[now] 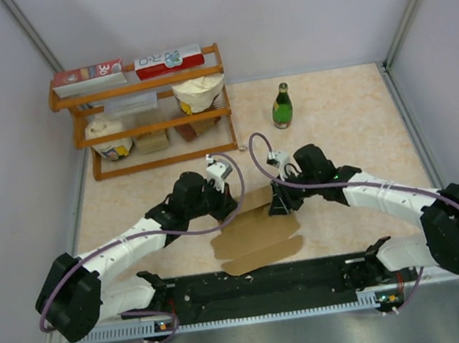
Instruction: Fold the paper box
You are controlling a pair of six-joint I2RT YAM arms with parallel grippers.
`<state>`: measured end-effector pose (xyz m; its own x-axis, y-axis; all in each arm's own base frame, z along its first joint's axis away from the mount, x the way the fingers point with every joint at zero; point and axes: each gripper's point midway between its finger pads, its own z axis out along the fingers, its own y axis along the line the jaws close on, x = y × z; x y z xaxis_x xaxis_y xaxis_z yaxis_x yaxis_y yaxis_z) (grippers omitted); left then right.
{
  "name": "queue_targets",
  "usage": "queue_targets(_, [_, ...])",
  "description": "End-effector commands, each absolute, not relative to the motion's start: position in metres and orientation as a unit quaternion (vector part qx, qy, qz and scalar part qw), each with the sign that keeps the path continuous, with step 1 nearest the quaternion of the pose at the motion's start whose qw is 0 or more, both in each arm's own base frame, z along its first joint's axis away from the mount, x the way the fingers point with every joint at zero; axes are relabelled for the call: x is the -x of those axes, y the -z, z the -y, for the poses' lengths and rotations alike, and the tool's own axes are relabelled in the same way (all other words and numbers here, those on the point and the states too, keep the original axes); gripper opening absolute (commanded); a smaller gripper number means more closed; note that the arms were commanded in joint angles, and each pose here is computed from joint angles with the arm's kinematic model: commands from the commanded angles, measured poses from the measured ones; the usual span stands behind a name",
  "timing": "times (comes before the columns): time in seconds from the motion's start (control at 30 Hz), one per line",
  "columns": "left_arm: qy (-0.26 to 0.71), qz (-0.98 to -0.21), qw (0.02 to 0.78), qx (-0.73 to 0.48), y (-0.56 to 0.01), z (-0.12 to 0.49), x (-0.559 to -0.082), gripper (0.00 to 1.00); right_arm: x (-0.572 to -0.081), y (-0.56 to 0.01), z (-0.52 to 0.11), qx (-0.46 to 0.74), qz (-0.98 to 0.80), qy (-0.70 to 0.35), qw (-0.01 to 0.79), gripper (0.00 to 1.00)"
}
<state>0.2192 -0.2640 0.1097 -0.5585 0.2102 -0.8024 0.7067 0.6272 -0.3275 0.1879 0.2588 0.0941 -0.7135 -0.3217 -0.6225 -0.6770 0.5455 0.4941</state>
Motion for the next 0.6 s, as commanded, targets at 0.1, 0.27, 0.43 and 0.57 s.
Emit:
queue_targets(0.1, [0.326,-0.824,0.371,-0.279,-0.106,0.262,-0.217,0.00,-0.189,-0.103,-0.274,0.314,-0.819,-0.406,0.256,0.34])
queue_targets(0.27, [0.324,-0.825,0.372,-0.278,-0.106,0.261,-0.217,0.00,-0.186,-0.118,-0.271,0.320,-0.808,-0.411,0.276,0.37])
queue_targets(0.43, [0.323,-0.825,0.372,-0.278,-0.105,0.260,-0.216,0.00,-0.186,-0.145,-0.265,0.321,-0.792,-0.413,0.313,0.40])
queue_targets(0.57, [0.324,-0.823,0.373,-0.279,-0.107,0.261,-0.216,0.00,-0.197,-0.166,-0.251,0.295,-0.797,-0.382,0.362,0.42])
